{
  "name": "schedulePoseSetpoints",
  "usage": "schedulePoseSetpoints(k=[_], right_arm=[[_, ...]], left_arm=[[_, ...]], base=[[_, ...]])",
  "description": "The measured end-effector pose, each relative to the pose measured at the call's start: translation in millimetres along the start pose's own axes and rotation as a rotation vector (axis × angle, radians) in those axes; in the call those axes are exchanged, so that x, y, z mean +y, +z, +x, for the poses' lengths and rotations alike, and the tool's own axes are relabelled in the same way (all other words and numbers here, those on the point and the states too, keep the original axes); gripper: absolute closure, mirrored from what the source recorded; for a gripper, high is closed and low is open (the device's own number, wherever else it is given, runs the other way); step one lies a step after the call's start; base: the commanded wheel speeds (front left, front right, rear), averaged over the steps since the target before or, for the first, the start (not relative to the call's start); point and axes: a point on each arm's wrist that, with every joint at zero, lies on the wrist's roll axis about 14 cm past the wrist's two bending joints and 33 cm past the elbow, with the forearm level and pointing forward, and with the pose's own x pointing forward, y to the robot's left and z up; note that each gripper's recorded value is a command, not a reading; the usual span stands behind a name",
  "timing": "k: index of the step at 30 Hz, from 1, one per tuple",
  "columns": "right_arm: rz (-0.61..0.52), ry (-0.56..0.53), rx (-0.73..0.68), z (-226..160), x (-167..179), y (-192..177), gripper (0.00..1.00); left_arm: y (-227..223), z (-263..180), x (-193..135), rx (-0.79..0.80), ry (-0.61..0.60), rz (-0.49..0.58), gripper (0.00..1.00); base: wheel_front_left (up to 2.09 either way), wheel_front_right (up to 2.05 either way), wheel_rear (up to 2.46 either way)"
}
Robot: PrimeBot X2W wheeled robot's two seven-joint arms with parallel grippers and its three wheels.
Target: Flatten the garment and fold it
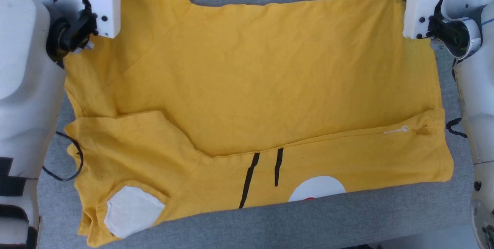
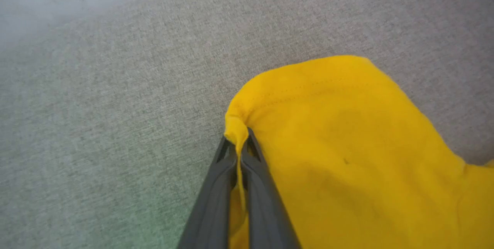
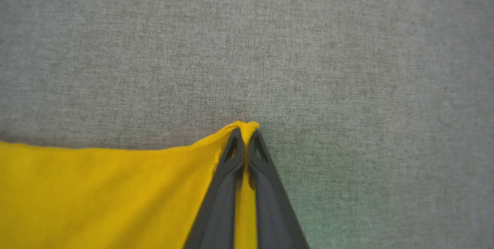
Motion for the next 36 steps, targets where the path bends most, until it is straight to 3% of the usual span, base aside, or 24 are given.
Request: schedulePoseSetpoints(k=[4,10,19,25,31,36], right_arm=[[-0.007,-0.004,-0.014,-2,2,3,1.00],[-0.015,0.001,-0.151,-22,3,-2,1.00],[0.039,0.048,-0.460,-83,5,-5,1.00],[0.062,0.059,-0.584,-121,3,-21,1.00],[0.073,0.064,-0.605,-140,3,-39,1.00],[0.052,0.056,-0.480,-136,2,-72,1.00]], left_arm=[[5,-6,1,-0.057,-0.001,0.008,1.00],[19,-29,-5,-0.241,-0.015,0.024,1.00],[8,-100,-33,-0.523,-0.079,-0.088,1.00],[-26,-149,-42,-0.570,-0.068,-0.199,1.00],[-67,-183,-44,-0.542,-0.024,-0.273,1.00],[-107,-199,-45,-0.474,0.008,-0.345,1.00]], base=[[0.00,0.00,0.00],[0.00,0.00,0.00],[0.00,0.00,0.00],[0.00,0.00,0.00],[0.00,0.00,0.00],[0.00,0.00,0.00]])
